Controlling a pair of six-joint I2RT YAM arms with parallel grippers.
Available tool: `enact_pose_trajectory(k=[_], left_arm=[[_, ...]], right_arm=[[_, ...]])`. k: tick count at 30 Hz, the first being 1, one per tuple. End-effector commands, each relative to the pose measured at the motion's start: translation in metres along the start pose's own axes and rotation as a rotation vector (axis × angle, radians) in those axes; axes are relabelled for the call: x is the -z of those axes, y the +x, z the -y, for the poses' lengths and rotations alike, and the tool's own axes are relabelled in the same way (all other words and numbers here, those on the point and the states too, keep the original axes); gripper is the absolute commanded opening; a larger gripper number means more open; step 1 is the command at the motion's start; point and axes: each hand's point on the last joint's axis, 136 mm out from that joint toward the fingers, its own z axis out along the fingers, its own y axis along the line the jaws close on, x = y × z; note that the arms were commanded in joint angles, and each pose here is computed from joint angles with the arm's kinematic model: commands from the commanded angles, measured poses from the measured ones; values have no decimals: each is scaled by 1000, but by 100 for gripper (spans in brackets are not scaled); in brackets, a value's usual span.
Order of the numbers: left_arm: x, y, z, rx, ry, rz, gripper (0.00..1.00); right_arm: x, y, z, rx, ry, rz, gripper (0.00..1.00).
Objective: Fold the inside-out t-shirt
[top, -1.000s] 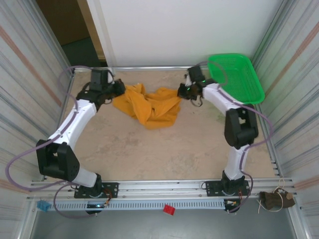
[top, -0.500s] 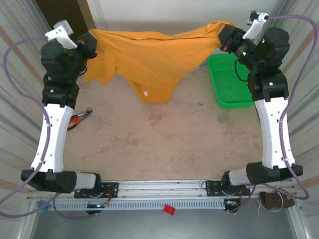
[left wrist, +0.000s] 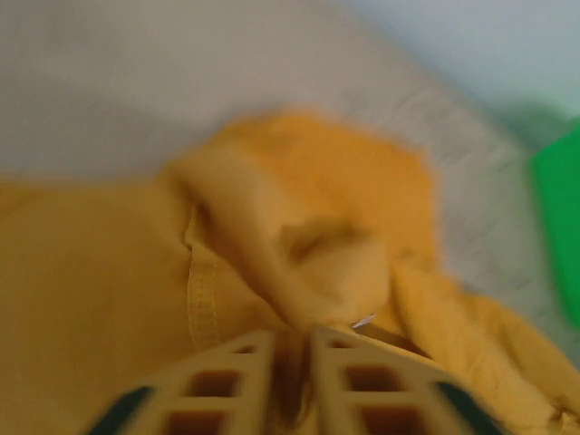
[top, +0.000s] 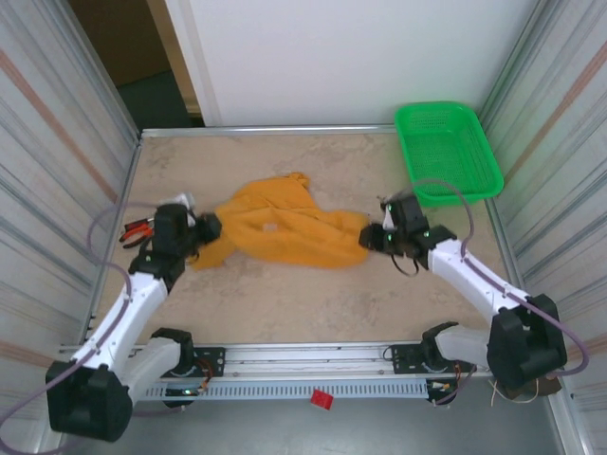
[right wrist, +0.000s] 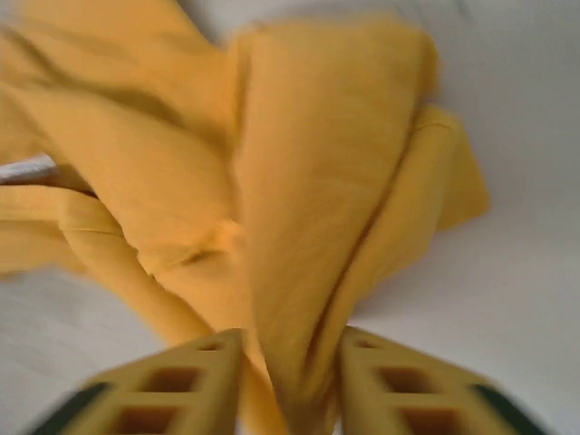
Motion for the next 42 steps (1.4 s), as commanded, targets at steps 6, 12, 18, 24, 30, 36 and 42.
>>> enact_pose_trajectory(k=[6, 12, 18, 24, 30, 36, 42], left_arm=[[30, -42, 6, -31, -52, 144, 75], [-6, -20, -1, -113, -192, -68, 76], [7, 42, -30, -31, -357, -223, 76], [29, 84, -63, 43, -483, -255, 77], [9, 88, -77, 27, -515, -238, 77], [-16, 80, -72, -23, -504, -248, 76], [-36, 84, -76, -30, -510, -267, 73]], right_arm=[[39, -77, -15, 36, 69, 217, 61], [-8, -101, -34, 120, 74, 99, 62], [-20, -58, -22, 133, 123, -32, 65], [-12, -3, -2, 102, 179, -116, 75], [-23, 15, -28, 200, 135, -150, 73], [-39, 24, -67, 320, 85, -185, 68], [-69, 40, -77, 391, 110, -236, 70]])
